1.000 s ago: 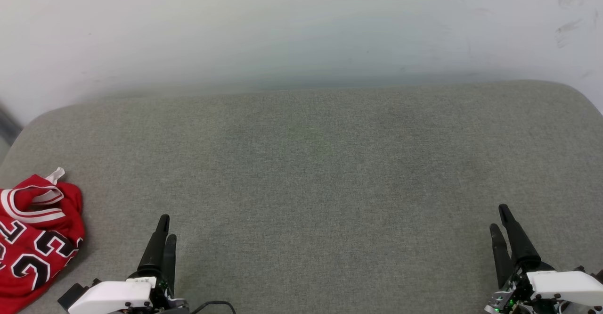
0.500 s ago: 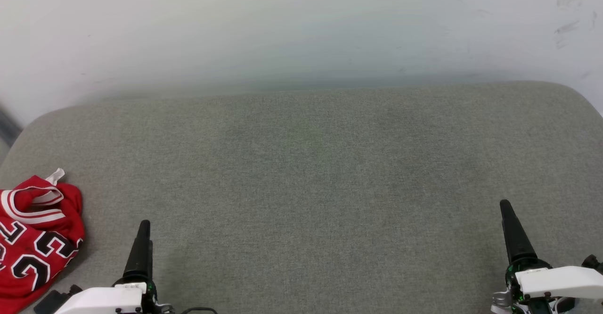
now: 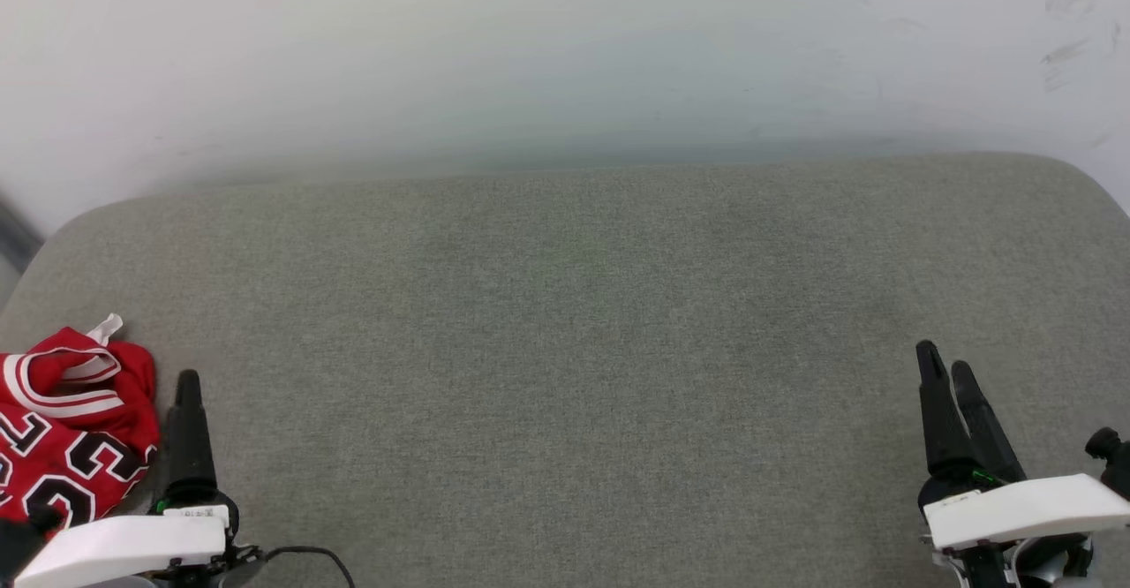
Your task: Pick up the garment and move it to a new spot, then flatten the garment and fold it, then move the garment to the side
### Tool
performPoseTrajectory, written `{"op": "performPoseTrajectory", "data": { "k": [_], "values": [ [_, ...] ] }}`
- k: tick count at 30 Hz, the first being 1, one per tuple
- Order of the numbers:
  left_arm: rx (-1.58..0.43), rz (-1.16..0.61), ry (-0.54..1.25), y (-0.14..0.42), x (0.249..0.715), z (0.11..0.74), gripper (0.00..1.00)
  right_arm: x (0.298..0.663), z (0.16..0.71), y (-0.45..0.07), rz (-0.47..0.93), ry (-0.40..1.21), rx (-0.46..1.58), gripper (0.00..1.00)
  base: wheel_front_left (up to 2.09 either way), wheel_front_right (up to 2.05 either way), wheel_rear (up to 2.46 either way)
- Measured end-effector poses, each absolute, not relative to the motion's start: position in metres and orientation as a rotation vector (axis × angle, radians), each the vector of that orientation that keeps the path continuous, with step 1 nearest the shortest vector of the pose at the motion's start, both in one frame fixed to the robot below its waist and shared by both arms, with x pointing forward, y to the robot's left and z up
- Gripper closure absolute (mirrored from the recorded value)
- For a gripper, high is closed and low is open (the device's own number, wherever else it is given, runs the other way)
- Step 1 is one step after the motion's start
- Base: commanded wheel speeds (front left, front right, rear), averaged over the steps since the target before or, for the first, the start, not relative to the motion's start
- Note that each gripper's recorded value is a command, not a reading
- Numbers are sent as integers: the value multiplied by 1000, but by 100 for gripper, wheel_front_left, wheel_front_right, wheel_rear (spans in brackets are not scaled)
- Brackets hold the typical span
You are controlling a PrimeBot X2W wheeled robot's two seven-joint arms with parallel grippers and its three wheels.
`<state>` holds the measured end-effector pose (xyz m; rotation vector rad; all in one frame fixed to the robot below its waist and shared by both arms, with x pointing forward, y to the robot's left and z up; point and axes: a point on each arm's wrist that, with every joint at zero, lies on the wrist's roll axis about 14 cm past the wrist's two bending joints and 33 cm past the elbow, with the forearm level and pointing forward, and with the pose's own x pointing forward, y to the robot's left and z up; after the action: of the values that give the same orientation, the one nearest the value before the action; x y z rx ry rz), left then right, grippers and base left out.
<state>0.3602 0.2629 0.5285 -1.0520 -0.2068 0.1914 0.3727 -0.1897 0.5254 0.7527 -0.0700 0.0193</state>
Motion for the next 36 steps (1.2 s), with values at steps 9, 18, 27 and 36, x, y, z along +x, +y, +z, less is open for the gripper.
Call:
{"op": "performPoseTrajectory", "data": {
  "k": [9,18,27,36],
  "values": [
    [-832,166,-214,246,361,550,0,374,550,-170,98,-134,526,0,0,0,0],
    [-587,107,-199,210,361,563,0,372,556,-161,127,-159,365,0,0,0,0],
    [-415,41,-177,181,358,558,0,369,555,-161,124,-171,247,0,0,0,0],
    [-232,11,-148,167,355,549,0,366,555,-157,138,-183,151,0,0,0,0]
  ]
}}
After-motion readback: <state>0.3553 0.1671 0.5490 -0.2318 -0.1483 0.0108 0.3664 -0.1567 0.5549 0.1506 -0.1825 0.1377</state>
